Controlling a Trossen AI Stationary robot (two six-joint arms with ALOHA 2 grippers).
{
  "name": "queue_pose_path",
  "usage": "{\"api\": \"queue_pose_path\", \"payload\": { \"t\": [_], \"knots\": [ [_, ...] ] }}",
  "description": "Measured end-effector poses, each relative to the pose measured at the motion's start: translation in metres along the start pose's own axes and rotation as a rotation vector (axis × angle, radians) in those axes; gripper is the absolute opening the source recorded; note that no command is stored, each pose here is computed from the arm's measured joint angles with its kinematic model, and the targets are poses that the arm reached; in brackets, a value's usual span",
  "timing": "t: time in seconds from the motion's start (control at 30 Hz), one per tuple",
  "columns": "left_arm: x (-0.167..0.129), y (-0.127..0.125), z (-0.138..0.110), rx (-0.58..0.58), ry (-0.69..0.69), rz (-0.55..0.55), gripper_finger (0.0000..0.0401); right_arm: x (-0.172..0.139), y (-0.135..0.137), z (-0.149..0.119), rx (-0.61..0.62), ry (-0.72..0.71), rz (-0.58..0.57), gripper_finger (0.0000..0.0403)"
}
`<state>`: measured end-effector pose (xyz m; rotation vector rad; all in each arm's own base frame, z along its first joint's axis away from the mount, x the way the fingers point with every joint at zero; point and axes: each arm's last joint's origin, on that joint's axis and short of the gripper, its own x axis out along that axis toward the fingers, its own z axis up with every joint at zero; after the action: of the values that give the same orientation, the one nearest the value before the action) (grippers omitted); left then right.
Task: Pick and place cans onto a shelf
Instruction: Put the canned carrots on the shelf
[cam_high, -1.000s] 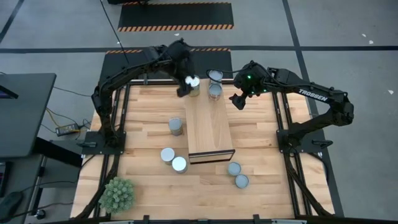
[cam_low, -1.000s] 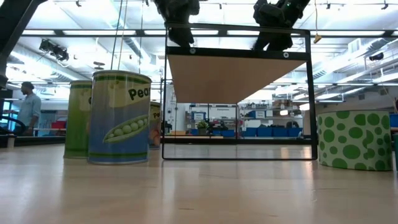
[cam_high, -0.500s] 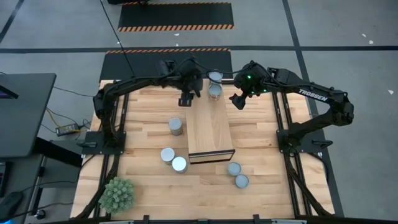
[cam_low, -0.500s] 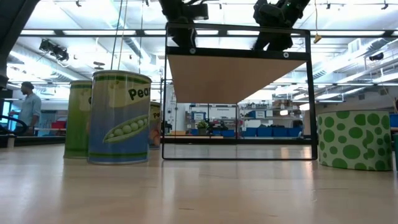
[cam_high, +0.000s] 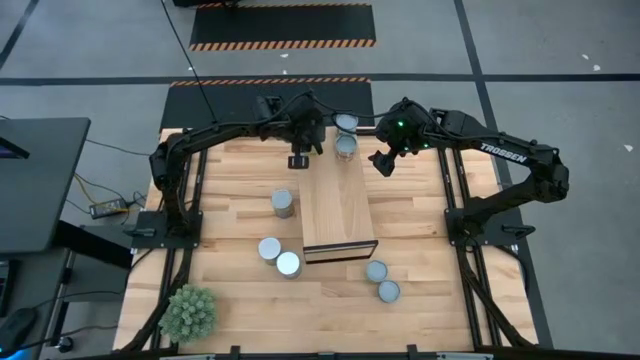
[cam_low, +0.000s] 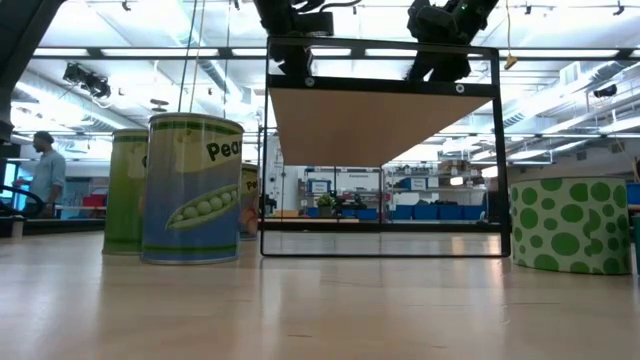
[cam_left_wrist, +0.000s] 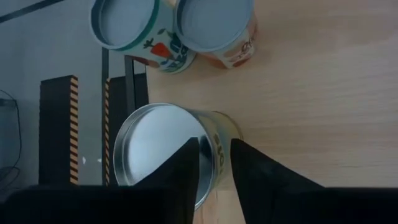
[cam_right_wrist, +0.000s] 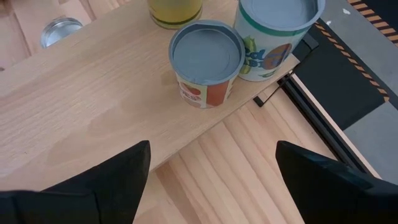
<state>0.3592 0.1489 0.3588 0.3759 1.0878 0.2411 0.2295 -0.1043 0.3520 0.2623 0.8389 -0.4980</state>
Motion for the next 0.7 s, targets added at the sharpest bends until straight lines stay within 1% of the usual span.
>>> {"api": "queue_pose_path", "payload": {
  "t": [0.13, 0.27, 0.37, 0.47, 0.6, 0.7],
  "knots": [
    [0.0008, 0.0037, -0.0024, -0.012, 0.005, 0.003, 0.0089, 0.0, 0.0, 0.0, 0.006, 0.0, 0.001, 0.0354],
    [0.0037, 0.0053, -0.0046, -0.019, -0.003, -0.045, 0.0088, 0.0, 0.0001, 0.0, 0.006, 0.0, 0.002, 0.0354],
    [0.0055, 0.0049, -0.0039, -0.009, 0.002, -0.041, 0.0084, 0.0, 0.0001, 0.0, 0.007, 0.0, 0.003, 0.0354],
    [0.0059, 0.0045, -0.0036, 0.037, 0.005, -0.034, 0.0062, 0.0, 0.0001, 0.0, 0.007, 0.0, 0.003, 0.0354],
    [0.0053, 0.0052, -0.0041, 0.104, 0.01, -0.032, 0.0016, 0.0, 0.0001, 0.0, 0.009, 0.0, 0.003, 0.0354],
    [0.0045, 0.0086, -0.0066, 0.176, 0.006, -0.056, 0.0007, 0.0, 0.0001, 0.0001, 0.014, 0.0, 0.003, 0.0354]
  ]
}}
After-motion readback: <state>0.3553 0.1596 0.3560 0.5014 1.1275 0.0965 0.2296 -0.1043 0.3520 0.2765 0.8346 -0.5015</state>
